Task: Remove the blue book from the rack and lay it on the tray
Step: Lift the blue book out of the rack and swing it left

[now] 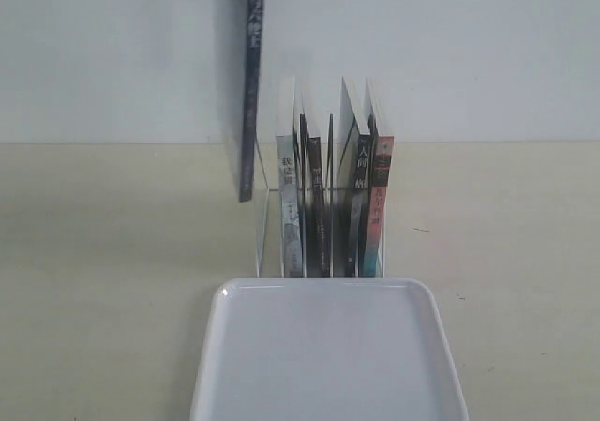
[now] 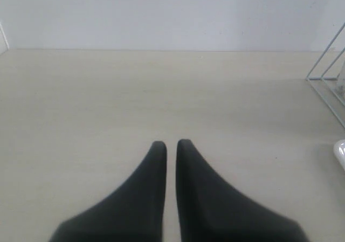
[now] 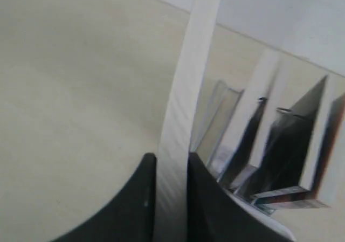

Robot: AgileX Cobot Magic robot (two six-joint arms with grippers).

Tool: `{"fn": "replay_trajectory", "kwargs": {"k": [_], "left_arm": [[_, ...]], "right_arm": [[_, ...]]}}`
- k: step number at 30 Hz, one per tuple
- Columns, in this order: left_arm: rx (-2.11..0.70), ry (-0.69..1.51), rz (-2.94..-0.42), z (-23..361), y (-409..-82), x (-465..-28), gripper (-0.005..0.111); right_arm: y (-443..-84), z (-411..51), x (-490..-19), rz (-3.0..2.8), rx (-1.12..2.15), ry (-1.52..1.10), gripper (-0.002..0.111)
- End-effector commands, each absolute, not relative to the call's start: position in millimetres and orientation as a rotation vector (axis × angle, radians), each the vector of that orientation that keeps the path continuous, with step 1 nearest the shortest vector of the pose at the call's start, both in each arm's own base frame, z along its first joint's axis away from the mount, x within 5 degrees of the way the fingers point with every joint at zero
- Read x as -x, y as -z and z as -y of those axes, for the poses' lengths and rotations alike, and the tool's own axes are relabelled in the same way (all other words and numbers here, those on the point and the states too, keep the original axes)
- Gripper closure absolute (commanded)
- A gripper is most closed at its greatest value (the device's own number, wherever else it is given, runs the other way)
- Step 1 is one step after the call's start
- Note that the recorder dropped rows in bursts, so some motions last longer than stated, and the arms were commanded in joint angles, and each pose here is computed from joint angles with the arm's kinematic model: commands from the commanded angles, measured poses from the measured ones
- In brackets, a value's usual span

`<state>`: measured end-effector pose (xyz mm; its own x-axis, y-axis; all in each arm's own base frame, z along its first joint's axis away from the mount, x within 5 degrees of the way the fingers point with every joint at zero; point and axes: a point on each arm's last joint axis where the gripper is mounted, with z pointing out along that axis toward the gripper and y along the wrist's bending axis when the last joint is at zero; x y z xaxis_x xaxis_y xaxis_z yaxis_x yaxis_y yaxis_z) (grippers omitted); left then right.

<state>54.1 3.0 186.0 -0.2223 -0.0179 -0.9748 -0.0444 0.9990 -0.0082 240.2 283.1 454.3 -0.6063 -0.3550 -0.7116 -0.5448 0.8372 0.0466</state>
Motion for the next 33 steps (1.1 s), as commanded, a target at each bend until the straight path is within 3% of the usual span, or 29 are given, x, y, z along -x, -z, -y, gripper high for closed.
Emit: {"fn": "replay_trajectory", "kwargs": {"k": [1,22,33], "left_arm": [[0.034,-0.023,-1.789,-3,-186,-54,0.101],[0.034,-0.023,-1.789,-3,-186,-54,0.101],[0.034,-0.023,-1.789,-3,-186,-54,0.101]], "right_arm": [[-463,-301,-212,-2.192,0.802,-0.396,0.108],[-456,-318,-195,-2.142,1.009,-0.405,0.108],[-441,-337,-185,-2.233,1.090,-0.602,0.108]]}}
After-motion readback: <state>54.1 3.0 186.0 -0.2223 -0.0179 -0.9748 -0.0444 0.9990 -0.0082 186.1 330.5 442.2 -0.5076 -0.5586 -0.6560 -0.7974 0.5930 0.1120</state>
